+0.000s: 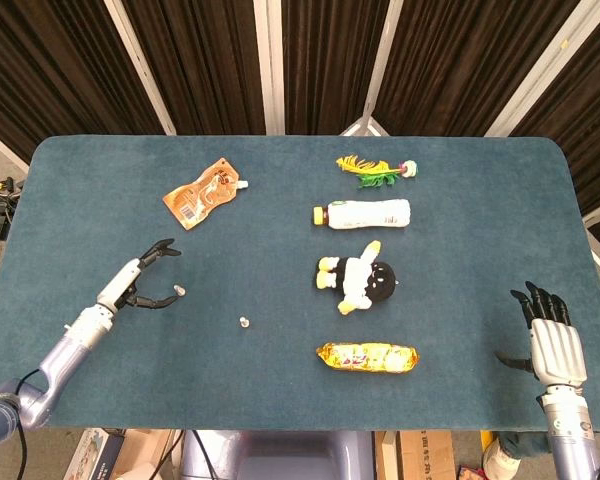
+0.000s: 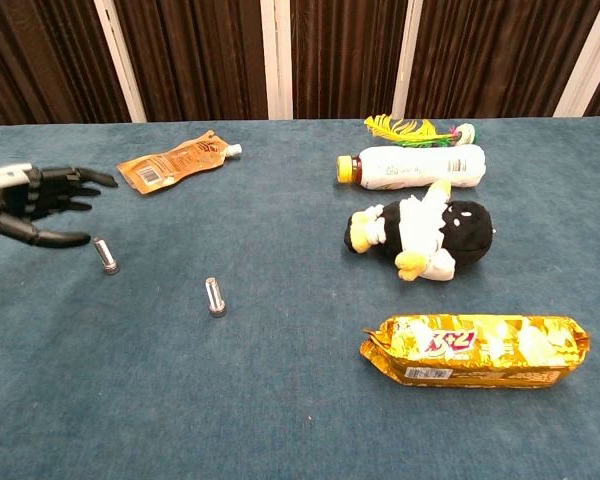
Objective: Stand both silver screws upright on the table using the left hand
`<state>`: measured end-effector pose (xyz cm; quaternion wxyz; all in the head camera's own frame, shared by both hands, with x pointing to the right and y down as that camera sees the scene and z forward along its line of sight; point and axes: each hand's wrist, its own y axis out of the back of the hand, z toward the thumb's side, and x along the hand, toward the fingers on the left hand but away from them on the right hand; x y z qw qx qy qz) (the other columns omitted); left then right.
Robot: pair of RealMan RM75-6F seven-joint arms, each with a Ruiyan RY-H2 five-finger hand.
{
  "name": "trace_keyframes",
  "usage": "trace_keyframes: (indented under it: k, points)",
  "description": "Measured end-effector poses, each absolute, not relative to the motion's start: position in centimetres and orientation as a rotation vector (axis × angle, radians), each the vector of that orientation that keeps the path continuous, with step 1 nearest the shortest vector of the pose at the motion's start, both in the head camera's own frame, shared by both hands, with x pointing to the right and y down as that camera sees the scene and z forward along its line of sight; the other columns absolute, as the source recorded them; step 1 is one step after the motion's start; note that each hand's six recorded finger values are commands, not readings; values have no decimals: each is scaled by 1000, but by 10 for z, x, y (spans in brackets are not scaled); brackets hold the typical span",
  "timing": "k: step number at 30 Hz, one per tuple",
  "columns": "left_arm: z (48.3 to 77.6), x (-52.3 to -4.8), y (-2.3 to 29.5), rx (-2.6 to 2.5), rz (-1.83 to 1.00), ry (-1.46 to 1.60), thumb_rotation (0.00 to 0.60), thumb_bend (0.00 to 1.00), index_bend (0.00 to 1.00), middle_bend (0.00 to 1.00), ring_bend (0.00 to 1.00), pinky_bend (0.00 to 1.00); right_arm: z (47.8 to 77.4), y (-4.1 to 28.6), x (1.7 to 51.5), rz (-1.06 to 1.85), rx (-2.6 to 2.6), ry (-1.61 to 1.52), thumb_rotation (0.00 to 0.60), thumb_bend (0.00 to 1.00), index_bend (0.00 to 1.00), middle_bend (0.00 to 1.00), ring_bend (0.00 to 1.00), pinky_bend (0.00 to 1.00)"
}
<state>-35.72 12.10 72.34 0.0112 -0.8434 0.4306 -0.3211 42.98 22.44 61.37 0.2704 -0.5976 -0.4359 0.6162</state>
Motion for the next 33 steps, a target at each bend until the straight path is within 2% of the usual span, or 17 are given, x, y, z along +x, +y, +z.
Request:
trace_keyframes:
  k: [2,6,12,16,22,26,33]
  points:
    - [706,-353,115,-2621,-917,1343,600,441,191,5,0,0,613,224,429,1659,-1609,-1174,600,0,176,54,12,0]
    - [674,-350,108,-2524,-813,1304,600,443,195,0,0,0,612,225,428,1652,-1609,-1173,600,0,176,54,13,0]
    - [626,-362,115,-2196,-853,1197,600,442,195,0,0,0,607,225,425,1629,-1610,-1175,600,0,176,54,12,0]
    - [592,-383,134,-1941,-986,1140,600,440,196,0,0,0,603,225,422,1602,-1619,-1159,600,0,176,54,13,0]
    - [545,-437,183,-1709,-1324,1160,600,439,196,0,0,0,594,221,417,1527,-1614,-1127,600,0,176,54,13,0]
    - [538,-466,206,-1639,-1481,1180,600,439,196,0,0,0,585,218,415,1461,-1587,-1111,600,0,176,54,13,0]
    - [542,-477,212,-1628,-1510,1184,600,439,196,0,0,0,571,214,415,1360,-1548,-1120,600,0,176,54,13,0]
